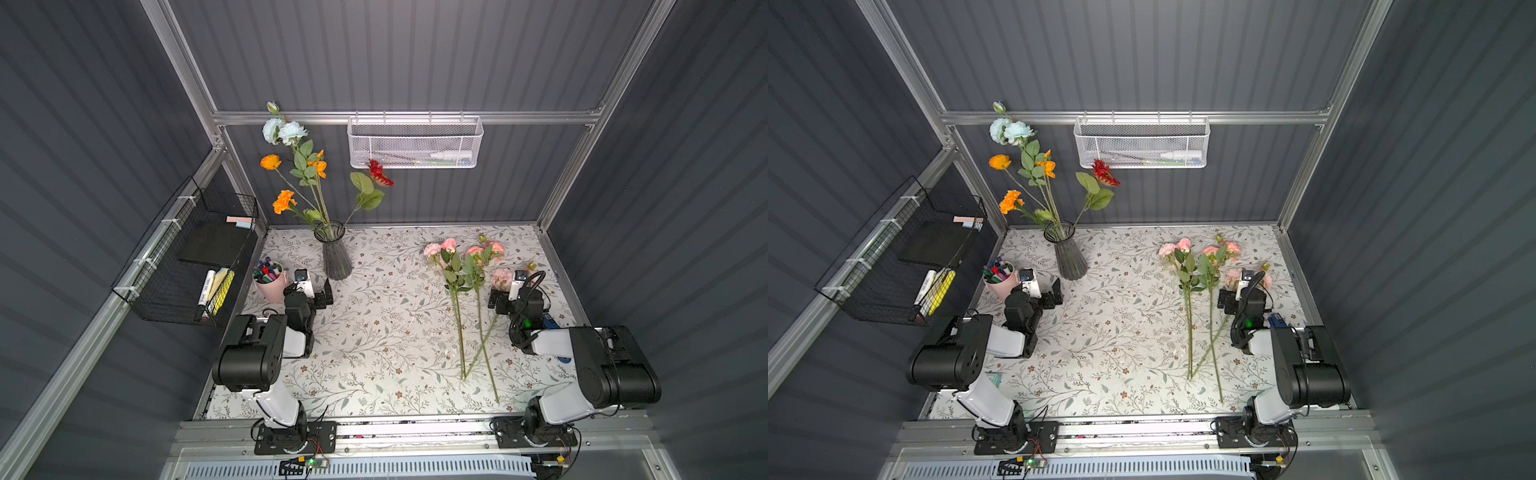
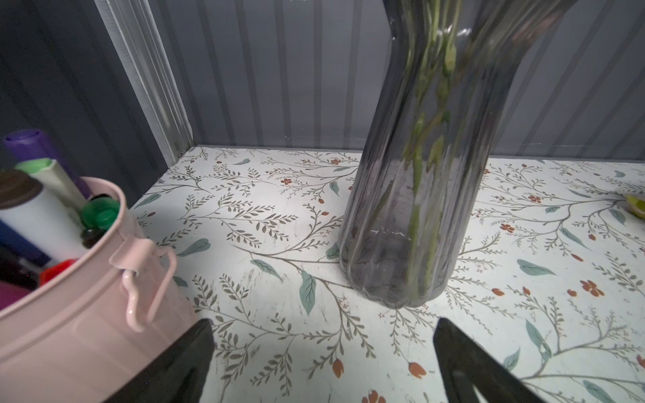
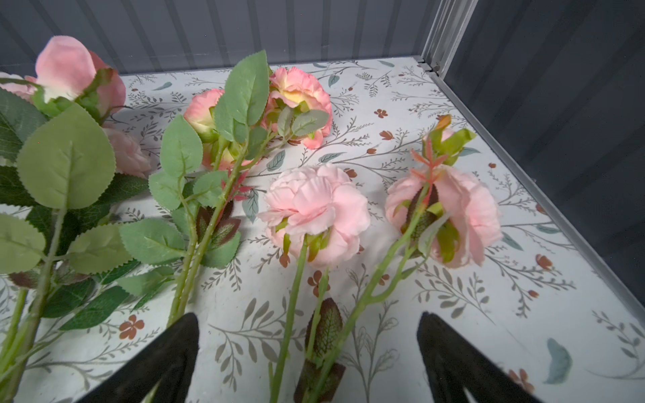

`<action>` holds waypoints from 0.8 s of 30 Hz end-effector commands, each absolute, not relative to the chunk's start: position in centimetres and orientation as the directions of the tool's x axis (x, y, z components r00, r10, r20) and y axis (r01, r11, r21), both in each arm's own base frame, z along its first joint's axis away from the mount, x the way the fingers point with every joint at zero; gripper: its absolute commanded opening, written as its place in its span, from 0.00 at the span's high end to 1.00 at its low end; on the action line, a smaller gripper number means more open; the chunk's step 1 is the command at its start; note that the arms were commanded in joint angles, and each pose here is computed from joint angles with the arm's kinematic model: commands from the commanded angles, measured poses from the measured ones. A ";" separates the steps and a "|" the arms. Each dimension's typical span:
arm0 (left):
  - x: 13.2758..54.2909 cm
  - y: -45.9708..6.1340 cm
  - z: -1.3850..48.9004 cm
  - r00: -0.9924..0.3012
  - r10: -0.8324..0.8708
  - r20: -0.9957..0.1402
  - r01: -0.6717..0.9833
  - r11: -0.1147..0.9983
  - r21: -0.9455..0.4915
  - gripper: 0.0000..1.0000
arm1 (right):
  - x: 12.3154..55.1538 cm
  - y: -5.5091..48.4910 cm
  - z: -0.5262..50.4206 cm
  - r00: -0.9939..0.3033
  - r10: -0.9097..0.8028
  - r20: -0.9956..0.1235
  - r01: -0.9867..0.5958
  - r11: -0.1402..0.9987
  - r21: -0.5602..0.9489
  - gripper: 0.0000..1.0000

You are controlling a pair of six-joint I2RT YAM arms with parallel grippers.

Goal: Pick out pink flowers from the vase
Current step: Reset both arms

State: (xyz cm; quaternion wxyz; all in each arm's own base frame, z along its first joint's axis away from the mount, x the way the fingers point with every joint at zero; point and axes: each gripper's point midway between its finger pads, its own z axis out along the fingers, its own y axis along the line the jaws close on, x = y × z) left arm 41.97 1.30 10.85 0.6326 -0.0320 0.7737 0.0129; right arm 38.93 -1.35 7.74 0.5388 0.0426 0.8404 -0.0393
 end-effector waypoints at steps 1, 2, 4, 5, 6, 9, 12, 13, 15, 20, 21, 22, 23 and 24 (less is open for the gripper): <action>42.5 1.2 11.0 -0.207 -0.021 -0.978 -0.056 0.998 -0.009 0.00 | 39.6 -1.2 9.3 -0.371 0.013 -0.929 0.095 0.995 -0.024 0.01; 42.5 1.2 10.9 -0.209 -0.020 -0.978 -0.058 0.998 -0.008 0.01 | 39.7 -1.2 9.3 -0.372 0.012 -0.928 0.097 0.995 -0.027 0.01; 42.5 1.2 10.8 -0.212 -0.021 -0.977 -0.060 0.998 -0.008 0.01 | 39.7 -1.2 9.2 -0.375 0.012 -0.927 0.097 0.995 -0.027 0.01; 42.5 1.2 11.0 -0.209 -0.021 -0.978 -0.060 0.998 -0.009 0.01 | 39.8 -1.2 9.2 -0.375 0.013 -0.927 0.096 0.995 -0.025 0.01; 42.5 1.2 10.9 -0.211 -0.021 -0.977 -0.060 0.998 -0.009 0.01 | 39.8 -1.2 9.2 -0.376 0.011 -0.926 0.095 0.995 -0.026 0.01; 42.6 1.3 10.9 -0.212 -0.023 -0.977 -0.063 0.998 -0.010 0.01 | 39.8 -1.2 9.3 -0.375 0.012 -0.927 0.095 0.995 -0.025 0.01; 42.8 1.6 10.7 -0.223 -0.028 -0.974 -0.080 0.997 -0.010 0.01 | 39.8 -1.2 9.2 -0.375 0.012 -0.927 0.095 0.995 -0.025 0.01; 42.9 1.7 10.7 -0.225 -0.032 -0.974 -0.085 0.996 -0.013 0.01 | 39.7 -1.2 9.3 -0.375 0.011 -0.927 0.094 0.995 -0.026 0.01; 42.8 1.7 10.7 -0.226 -0.032 -0.974 -0.088 0.996 -0.012 0.01 | 39.7 -1.2 9.3 -0.375 0.011 -0.927 0.094 0.995 -0.026 0.01; 42.9 2.7 10.5 -0.232 -0.059 -0.971 -0.153 0.988 -0.024 0.01 | 39.7 -1.2 9.3 -0.374 0.011 -0.927 0.093 0.995 -0.026 0.01; 43.1 3.0 10.5 -0.239 -0.068 -0.969 -0.172 0.985 -0.026 0.01 | 39.7 -1.2 9.3 -0.374 0.011 -0.927 0.094 0.995 -0.026 0.01; 43.0 3.2 10.5 -0.237 -0.069 -0.969 -0.179 0.983 -0.026 0.01 | 39.7 -1.2 9.3 -0.373 0.011 -0.928 0.093 0.995 -0.026 0.01; 42.9 3.4 10.5 -0.233 -0.073 -0.970 -0.192 0.981 -0.028 0.01 | 39.7 -1.2 9.3 -0.374 0.012 -0.927 0.094 0.995 -0.026 0.01; 42.9 3.4 10.5 -0.235 -0.074 -0.969 -0.192 0.981 -0.028 0.01 | 39.7 -1.2 9.3 -0.373 0.011 -0.928 0.093 0.995 -0.026 0.01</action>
